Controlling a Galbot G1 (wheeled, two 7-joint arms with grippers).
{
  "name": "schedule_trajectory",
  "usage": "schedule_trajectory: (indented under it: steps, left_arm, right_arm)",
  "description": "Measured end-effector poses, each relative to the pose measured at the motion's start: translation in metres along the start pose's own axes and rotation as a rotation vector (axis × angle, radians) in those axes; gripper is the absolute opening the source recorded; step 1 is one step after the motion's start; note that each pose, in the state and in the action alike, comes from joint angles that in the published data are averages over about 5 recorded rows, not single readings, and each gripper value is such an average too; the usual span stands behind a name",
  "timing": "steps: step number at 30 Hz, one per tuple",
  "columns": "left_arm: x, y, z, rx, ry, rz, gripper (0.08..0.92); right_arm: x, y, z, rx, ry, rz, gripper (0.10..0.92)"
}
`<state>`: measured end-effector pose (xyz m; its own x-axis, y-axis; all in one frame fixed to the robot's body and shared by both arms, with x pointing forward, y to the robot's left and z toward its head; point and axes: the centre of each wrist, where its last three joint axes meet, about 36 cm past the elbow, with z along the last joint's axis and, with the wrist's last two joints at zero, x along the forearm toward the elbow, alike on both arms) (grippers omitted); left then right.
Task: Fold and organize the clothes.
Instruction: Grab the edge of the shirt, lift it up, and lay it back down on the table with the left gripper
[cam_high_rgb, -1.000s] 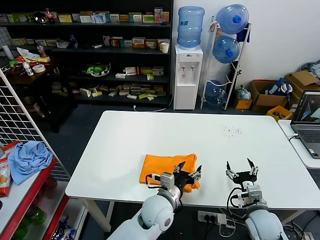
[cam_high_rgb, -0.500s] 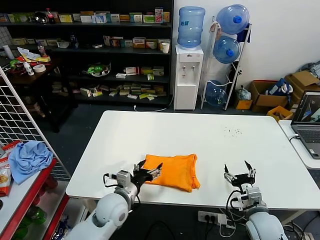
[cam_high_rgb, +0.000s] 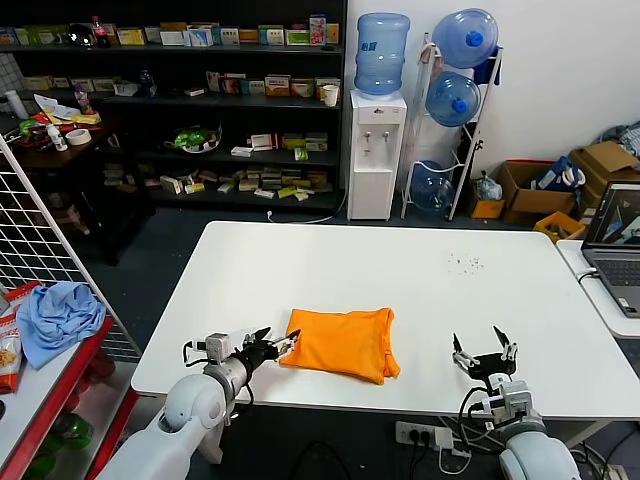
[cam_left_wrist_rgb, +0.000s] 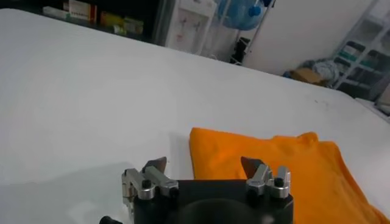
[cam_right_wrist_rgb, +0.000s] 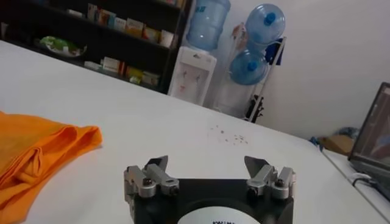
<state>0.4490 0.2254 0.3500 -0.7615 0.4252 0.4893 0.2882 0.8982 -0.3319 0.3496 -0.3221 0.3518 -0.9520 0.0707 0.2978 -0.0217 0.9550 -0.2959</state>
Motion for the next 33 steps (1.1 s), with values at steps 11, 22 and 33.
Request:
schedule_trajectory:
  steps: [11,22,33]
  left_arm:
    - [-0.020,-0.003,0.005,0.046,0.035,0.045,0.823]
    - [-0.029,-0.010,0.014,0.044,0.049,0.065,0.775]
    - [-0.026,-0.018,0.018,0.012,0.044,0.081,0.455]
  right_arm:
    - [0.001,-0.001,-0.003,0.000,-0.004,0.000,0.823]
    - [0.005,-0.001,-0.006,0.001,-0.011,-0.005,0.823]
    - [0.005,0.002,-0.007,-0.002,-0.011,-0.005,0.823]
